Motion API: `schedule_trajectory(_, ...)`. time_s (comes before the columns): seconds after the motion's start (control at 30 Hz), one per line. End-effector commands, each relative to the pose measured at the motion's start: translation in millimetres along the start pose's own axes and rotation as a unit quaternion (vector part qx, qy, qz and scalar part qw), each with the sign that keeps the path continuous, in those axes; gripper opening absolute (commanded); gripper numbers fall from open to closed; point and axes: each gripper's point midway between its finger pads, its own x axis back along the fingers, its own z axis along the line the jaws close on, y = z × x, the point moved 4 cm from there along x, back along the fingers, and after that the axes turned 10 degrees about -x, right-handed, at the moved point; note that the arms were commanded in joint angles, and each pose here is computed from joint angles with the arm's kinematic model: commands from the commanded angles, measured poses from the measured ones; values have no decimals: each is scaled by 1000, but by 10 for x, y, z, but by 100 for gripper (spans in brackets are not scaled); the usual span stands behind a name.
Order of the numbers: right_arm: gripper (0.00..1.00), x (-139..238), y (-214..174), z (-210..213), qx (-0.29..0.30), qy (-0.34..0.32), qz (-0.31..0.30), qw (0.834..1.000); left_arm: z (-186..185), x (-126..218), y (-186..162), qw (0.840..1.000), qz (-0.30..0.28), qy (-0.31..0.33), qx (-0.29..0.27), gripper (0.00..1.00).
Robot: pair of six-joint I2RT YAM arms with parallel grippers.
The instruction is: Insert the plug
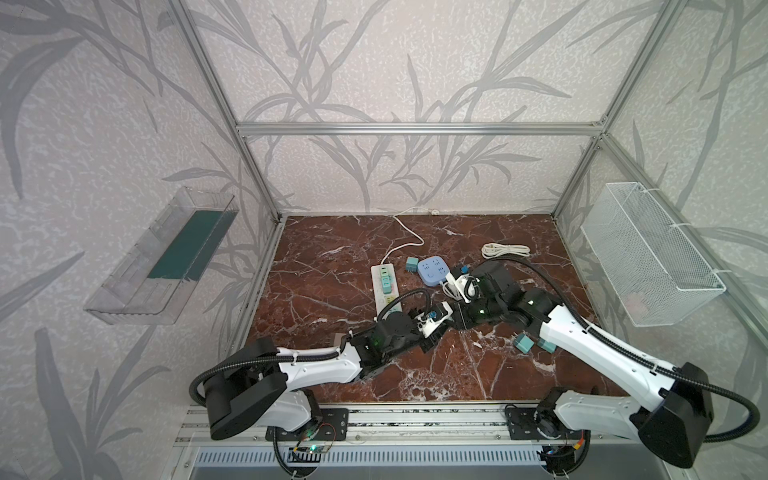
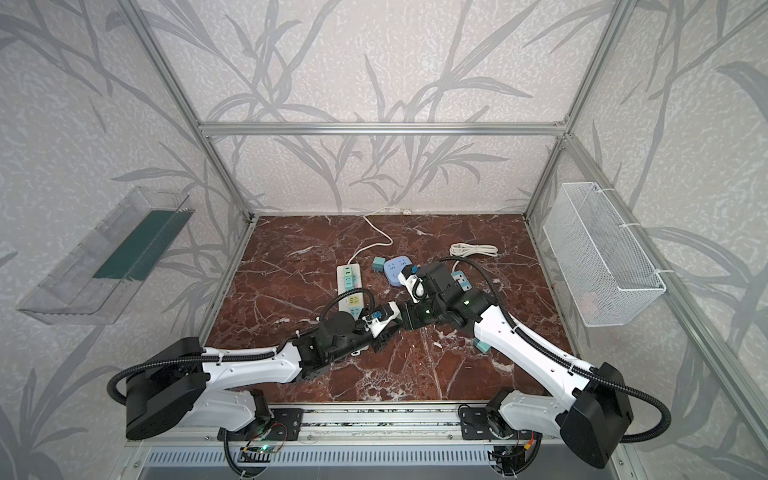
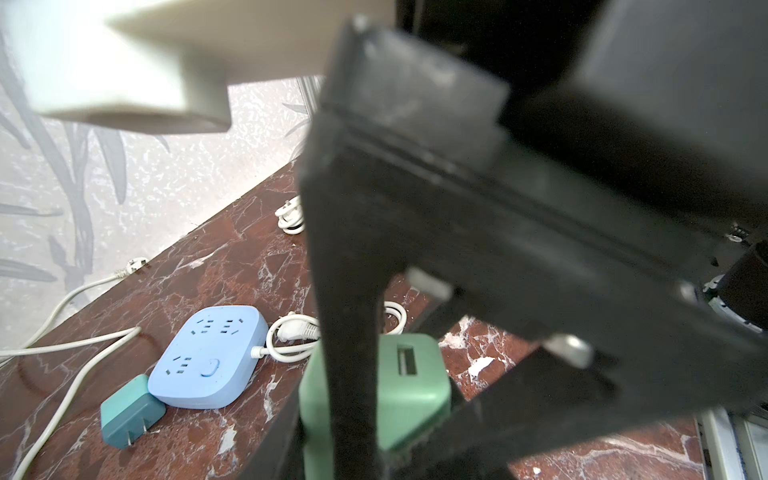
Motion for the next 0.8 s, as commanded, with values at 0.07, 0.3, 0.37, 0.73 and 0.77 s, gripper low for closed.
schedule_trajectory(0.07,1,62,50,72,5,7,-10,1000,59,3,190,999,-36,11,-10,19)
schedule_trajectory(0.3,0,199,235,109,4,-11,-66,998,355,82,268,992,-36,109,47,77)
schedule_trajectory(0.37,0,251,393,-15,1,-74,-113,991,600,206,382,980,-34,180,84,80)
schedule_trajectory(0.73,0,-776,680,201,26,-159,-114,980,2234,1494,561,859,57,397,318,100)
schedule_trajectory(0.77,0,-882,663,283,32,-160,-118,980,2342,1565,551,853,61,409,320,100)
